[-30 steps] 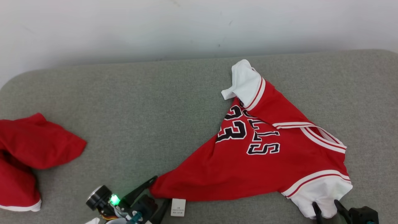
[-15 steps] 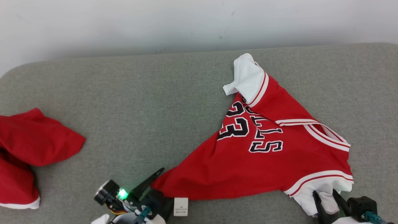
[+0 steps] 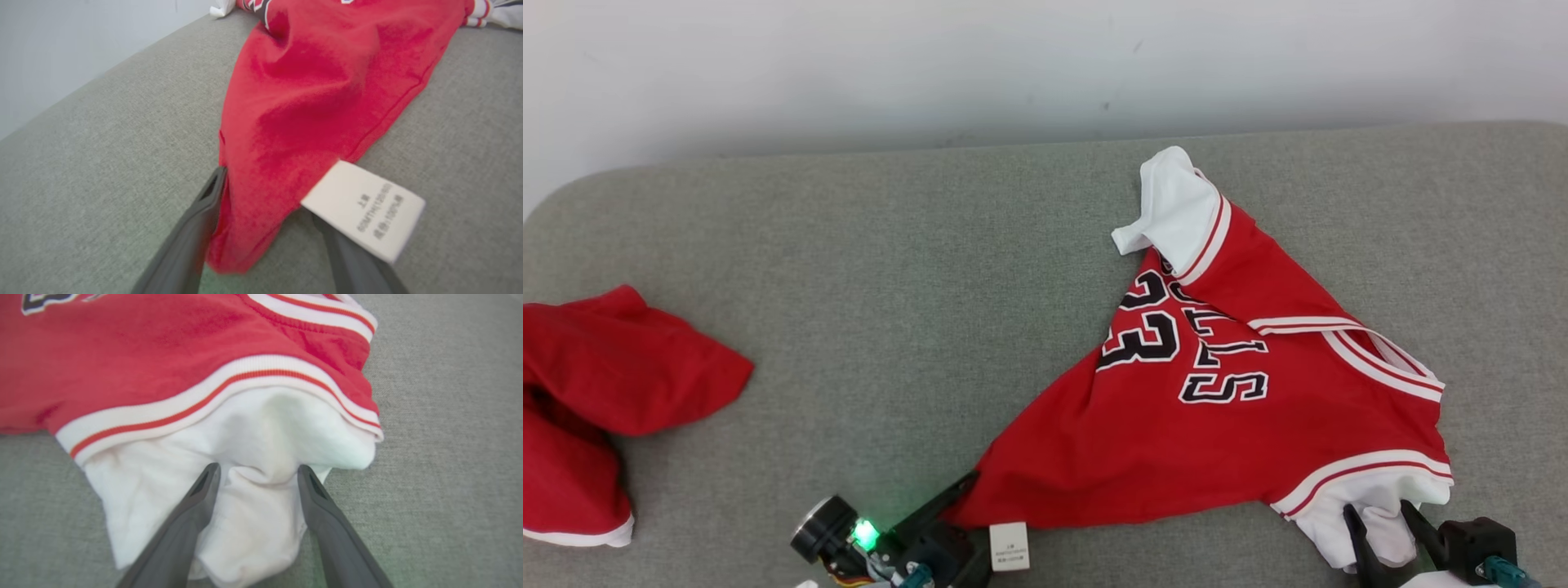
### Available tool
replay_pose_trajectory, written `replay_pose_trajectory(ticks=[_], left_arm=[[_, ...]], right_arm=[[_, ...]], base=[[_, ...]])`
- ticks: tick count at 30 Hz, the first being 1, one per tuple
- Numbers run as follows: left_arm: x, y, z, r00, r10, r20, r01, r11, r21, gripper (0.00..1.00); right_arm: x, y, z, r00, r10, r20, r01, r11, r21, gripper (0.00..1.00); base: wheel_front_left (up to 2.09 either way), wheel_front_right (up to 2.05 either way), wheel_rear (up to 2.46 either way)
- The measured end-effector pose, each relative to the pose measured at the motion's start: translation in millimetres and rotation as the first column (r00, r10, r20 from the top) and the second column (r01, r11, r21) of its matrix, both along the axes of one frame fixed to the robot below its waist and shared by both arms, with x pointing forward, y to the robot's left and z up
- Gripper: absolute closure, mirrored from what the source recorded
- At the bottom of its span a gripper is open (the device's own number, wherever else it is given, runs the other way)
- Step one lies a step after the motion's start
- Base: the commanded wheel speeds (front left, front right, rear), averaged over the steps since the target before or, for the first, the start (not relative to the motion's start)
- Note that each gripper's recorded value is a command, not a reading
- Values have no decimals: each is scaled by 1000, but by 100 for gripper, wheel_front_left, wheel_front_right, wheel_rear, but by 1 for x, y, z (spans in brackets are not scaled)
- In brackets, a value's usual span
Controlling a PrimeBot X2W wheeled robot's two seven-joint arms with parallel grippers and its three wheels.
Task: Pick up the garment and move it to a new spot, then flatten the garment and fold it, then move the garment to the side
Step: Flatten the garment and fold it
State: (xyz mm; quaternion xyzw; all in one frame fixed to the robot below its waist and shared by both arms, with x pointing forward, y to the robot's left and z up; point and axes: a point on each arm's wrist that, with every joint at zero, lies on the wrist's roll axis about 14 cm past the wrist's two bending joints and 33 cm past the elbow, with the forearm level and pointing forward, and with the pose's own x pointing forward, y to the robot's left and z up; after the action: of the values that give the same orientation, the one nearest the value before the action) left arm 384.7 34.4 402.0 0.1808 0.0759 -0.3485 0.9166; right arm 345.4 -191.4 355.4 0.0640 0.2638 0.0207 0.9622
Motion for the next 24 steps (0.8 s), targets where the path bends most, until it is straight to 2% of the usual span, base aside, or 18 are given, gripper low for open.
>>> replay_pose_trajectory(ticks=[1,2,3,4,10,14,19,24], left_arm=[[0,0,-2,1000,1,-6,-1,1000,-2,58],[0,-1,-3,1000,4,-13,-4,1000,-8,76],[0,-2,-4,1000,7,-20,-7,1000,-15,100],[1,-4,-4,1000,8,-24,-9,1000,-21,100],[8,-6,8,998,53,-20,-54,995,-85,100],[15,2,31,992,124,12,-120,979,-163,100],[13,12,65,980,192,53,-172,948,-269,100],[9,13,115,968,225,111,-169,911,-377,100]], right_arm=[[0,0,-1,1000,-1,-4,1,1000,2,50],[0,1,-2,1000,-3,-8,3,1000,7,63],[1,1,-3,1000,-5,-13,6,1000,12,89],[1,1,-5,1000,-7,-20,7,1000,17,100],[7,7,1,999,-46,-9,47,994,99,100],[13,14,24,996,-73,61,60,981,183,100],[30,8,92,961,-97,260,26,965,261,100],[29,-4,174,881,-133,453,-29,943,331,100]], base=[[0,0,0],[0,0,0],[0,0,0],[0,0,0],[0,0,0],[0,0,0],[0,0,0],[0,0,0]])
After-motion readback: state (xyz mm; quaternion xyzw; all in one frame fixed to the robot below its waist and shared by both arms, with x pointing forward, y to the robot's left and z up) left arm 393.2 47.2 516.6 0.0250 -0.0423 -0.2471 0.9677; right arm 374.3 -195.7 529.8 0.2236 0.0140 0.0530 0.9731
